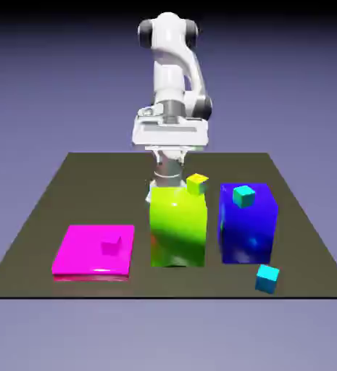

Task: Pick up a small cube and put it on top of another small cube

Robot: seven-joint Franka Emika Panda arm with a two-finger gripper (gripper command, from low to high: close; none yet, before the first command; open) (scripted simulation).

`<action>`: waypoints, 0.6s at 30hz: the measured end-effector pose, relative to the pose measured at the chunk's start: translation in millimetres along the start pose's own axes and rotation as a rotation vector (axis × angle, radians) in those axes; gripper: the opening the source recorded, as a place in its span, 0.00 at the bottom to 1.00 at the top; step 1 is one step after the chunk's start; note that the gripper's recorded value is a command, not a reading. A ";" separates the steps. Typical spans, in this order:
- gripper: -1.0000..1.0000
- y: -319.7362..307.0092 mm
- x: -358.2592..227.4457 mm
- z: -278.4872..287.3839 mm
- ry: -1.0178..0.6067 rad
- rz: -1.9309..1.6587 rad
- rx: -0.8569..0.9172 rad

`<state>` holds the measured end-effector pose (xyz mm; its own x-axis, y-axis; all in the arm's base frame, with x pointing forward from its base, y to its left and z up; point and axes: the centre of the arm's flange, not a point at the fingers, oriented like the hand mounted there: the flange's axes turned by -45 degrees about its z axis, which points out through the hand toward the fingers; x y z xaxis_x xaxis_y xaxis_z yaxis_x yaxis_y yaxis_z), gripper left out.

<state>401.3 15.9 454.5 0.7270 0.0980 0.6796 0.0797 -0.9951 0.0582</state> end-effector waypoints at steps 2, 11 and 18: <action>0.50 -18.1 10.5 18.7 -0.076 -0.074 0.011; 0.50 -109.1 33.5 103.8 -0.396 -0.396 0.057; 0.50 -184.4 28.1 163.3 -0.614 -0.627 0.088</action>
<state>518.4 204.1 343.5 0.7677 0.6402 0.0268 0.6210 -0.7537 0.2153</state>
